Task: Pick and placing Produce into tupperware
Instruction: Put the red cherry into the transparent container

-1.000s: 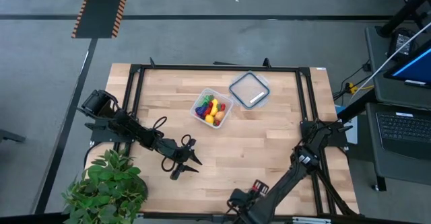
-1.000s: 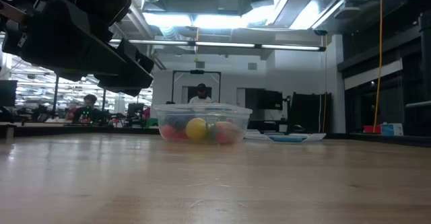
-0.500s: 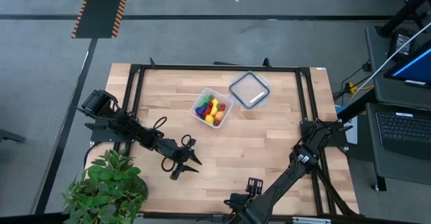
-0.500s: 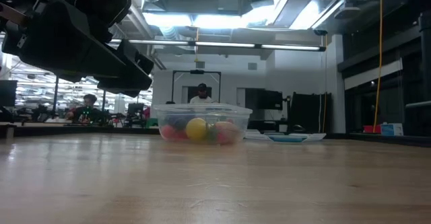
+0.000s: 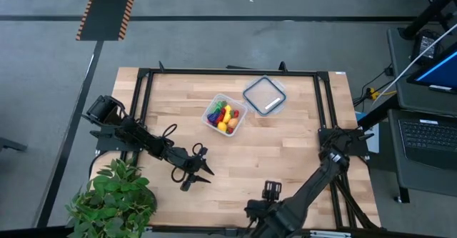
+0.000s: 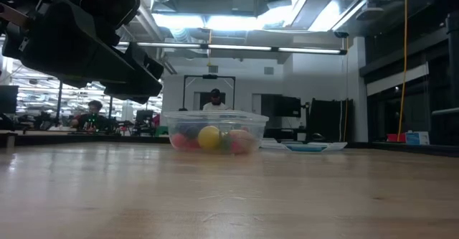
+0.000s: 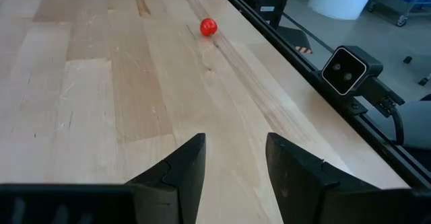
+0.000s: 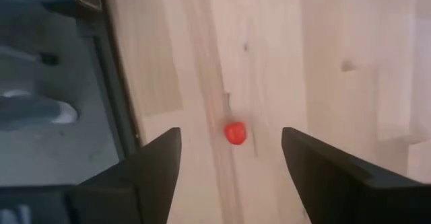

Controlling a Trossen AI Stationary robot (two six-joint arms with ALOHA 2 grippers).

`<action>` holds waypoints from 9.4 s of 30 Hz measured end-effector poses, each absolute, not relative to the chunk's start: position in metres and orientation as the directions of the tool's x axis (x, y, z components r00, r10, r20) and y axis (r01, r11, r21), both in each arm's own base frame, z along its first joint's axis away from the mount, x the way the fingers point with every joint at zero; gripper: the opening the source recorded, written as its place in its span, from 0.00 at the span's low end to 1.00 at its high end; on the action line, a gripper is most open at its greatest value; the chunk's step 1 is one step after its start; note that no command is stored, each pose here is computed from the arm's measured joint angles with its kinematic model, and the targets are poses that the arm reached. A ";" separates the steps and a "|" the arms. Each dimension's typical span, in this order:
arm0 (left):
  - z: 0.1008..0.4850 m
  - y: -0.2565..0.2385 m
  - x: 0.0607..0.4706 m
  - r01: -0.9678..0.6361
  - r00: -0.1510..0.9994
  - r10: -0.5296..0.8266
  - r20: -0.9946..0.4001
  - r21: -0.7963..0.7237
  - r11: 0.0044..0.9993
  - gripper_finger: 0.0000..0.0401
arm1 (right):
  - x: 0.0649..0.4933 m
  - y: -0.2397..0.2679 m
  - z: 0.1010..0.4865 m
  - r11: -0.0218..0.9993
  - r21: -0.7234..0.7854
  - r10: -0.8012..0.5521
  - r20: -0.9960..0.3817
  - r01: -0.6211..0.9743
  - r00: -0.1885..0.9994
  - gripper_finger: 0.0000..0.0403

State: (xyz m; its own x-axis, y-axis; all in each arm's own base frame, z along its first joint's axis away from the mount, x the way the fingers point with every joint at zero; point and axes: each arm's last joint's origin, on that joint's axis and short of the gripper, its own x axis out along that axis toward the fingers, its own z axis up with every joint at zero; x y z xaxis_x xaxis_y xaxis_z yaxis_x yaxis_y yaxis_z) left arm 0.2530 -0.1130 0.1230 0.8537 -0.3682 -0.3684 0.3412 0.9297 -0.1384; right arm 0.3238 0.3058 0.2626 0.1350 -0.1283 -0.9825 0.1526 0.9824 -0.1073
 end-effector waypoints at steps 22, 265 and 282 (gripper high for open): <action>0.123 -0.106 0.256 0.315 0.863 -0.346 -0.369 -0.142 0.938 0.37 | 0.259 0.240 0.228 0.987 0.014 -0.009 -0.990 0.159 0.139 0.63; 0.120 -0.091 0.260 0.180 0.888 -0.224 -0.401 -0.145 0.973 0.37 | 0.288 0.208 0.126 0.996 0.090 0.090 -0.961 -0.009 0.263 0.28; 0.121 -0.091 0.260 0.181 0.893 -0.225 -0.391 -0.146 0.973 0.37 | 0.288 0.205 0.159 0.988 0.118 0.067 -0.910 0.102 0.410 0.28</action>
State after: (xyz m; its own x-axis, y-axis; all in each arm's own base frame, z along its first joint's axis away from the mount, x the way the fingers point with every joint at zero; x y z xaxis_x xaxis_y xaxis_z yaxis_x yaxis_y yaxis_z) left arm 0.2605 -0.0914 0.1208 0.8927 -0.2247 -0.3906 0.1808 0.9726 -0.1463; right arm 0.2875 0.2050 0.1590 0.4102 0.0666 -0.9096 0.1022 0.9877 0.1184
